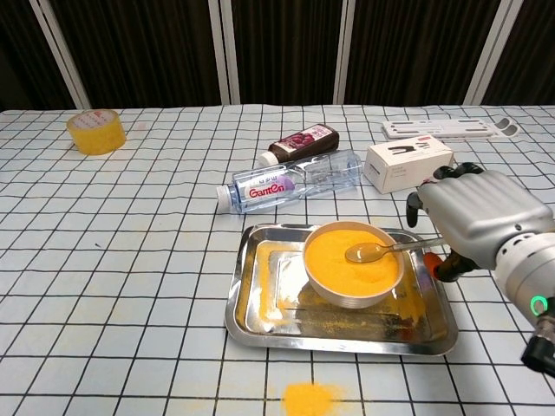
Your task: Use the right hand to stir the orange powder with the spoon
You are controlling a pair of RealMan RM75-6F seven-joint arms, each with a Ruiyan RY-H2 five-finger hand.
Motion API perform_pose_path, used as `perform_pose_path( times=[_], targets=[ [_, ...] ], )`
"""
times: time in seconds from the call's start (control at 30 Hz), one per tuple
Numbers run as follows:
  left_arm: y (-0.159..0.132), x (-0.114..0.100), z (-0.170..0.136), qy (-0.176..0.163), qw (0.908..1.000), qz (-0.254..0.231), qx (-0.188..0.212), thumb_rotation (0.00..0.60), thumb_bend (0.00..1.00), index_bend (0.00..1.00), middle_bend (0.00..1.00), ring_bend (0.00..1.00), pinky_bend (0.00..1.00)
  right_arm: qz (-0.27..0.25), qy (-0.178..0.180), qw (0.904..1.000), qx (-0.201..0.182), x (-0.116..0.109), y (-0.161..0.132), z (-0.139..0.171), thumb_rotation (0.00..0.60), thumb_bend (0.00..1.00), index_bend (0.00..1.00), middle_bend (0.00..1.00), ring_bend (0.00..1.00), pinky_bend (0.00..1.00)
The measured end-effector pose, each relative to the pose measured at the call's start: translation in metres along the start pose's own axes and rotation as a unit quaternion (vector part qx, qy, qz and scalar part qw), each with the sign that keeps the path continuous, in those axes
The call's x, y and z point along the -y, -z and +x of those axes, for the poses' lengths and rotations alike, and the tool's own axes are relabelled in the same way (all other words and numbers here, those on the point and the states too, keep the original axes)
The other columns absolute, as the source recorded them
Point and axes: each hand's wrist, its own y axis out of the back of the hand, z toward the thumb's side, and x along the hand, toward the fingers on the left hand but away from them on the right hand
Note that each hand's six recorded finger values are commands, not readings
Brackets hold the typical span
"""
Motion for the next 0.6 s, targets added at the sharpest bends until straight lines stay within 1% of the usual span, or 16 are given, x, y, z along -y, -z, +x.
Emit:
perform_pose_path(
  times=[0.37, 0.6],
  targets=[
    [0.0, 0.0, 0.0, 0.001, 1.0, 0.0, 0.0, 0.6, 0.0, 0.0, 0.0, 0.0, 0.0, 0.006, -0.001, 0.9999, -0.009, -0.002, 0.0, 0.008, 0.6, 0.48, 0.39, 0.22, 0.0, 0.0],
    [0.0, 0.001, 0.0, 0.001, 1.0, 0.001, -0.001, 0.6, 0.0, 0.0, 0.0, 0.0, 0.0, 0.012, -0.006, 0.9999, -0.009, -0.001, 0.003, 0.012, 0.6, 0.48, 0.39, 0.22, 0.0, 0.0]
  ],
)
